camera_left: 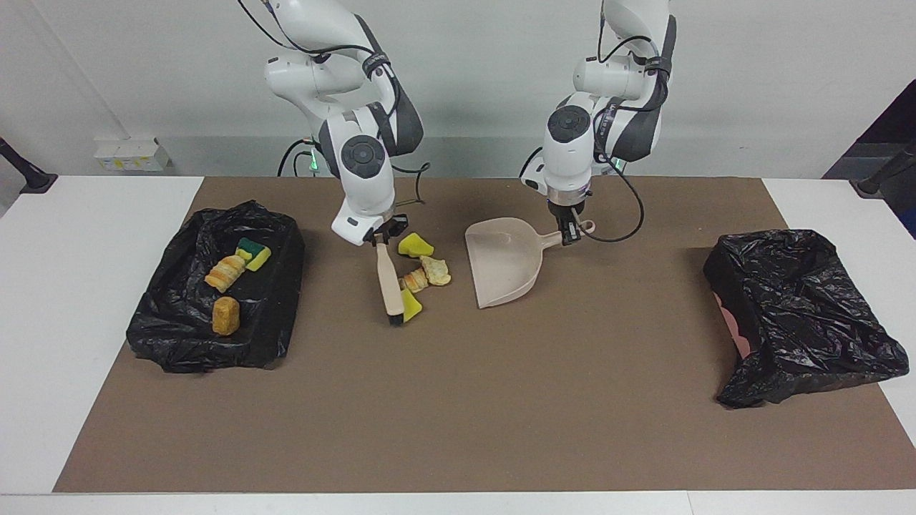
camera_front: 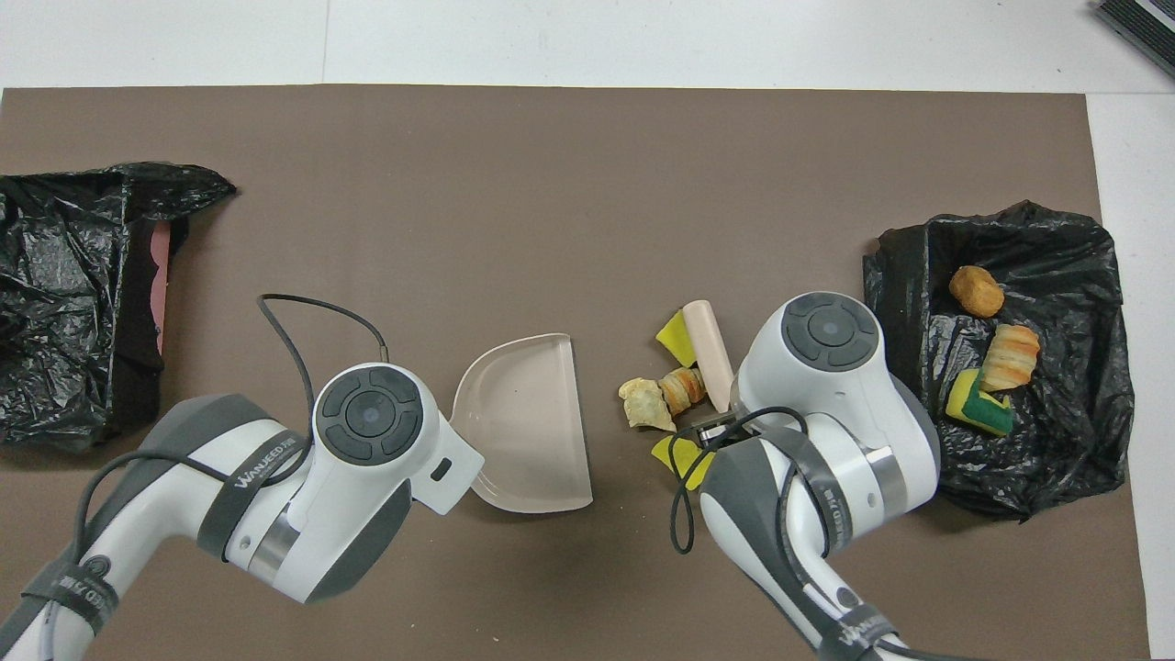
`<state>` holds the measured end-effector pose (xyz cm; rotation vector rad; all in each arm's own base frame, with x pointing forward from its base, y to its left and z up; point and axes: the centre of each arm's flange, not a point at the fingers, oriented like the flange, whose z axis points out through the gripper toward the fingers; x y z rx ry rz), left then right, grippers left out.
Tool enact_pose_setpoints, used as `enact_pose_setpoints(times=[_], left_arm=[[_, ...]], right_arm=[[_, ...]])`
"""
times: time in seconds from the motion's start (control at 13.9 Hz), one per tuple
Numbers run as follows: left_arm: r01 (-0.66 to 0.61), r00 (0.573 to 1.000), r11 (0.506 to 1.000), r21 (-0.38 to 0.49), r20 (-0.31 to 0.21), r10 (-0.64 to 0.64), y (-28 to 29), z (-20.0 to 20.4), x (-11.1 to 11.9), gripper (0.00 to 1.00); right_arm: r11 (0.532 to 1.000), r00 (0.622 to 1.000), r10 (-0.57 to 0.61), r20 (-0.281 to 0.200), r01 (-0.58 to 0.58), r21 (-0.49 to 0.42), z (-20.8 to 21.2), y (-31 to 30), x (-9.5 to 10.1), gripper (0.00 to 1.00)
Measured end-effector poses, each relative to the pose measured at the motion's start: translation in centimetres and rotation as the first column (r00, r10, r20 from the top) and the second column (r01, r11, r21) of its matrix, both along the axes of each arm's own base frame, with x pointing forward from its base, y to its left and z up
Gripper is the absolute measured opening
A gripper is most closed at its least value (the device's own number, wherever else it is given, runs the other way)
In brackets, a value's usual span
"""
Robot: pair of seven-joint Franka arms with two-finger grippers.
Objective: Sweep and dump trash in bin
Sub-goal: 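Sweep the remaining sponges and bread into the dustpan with the right gripper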
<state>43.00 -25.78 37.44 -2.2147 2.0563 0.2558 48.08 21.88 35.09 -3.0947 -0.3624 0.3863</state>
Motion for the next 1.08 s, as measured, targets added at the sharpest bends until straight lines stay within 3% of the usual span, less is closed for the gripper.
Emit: enact_pose_setpoints(times=[0.29, 0.58, 0.87, 1.08], left_arm=[[-0.002, 1.0, 1.0, 0.002, -0.005, 0.002, 0.2, -0.4, -0.1, 0.31], [0.004, 1.0, 1.0, 0.003, -0.008, -0.004, 0.4, -0.4, -0.1, 0.31], [0.097, 0.995, 0.995, -0.005, -0.026, -0.097, 0.6, -0.4, 0.1, 0.31], [0.107, 0.994, 0.994, -0.006, -0.028, -0.107, 0.6, -0.4, 0.1, 0.31]], right_arm=[[0.991, 0.999, 0.032, -0.025, -0.029, 0.134, -0.6, 7.9, -3.4, 0.26], [0.956, 0.996, -0.035, -0.083, 0.058, 0.287, 0.5, 13.1, -5.7, 0.26], [0.958, 0.986, -0.08, -0.148, 0.117, 0.262, 2.9, 10.6, -4.3, 0.26], [0.977, 0.976, -0.129, -0.178, 0.156, 0.147, 5.4, 6.5, -4.2, 0.26]])
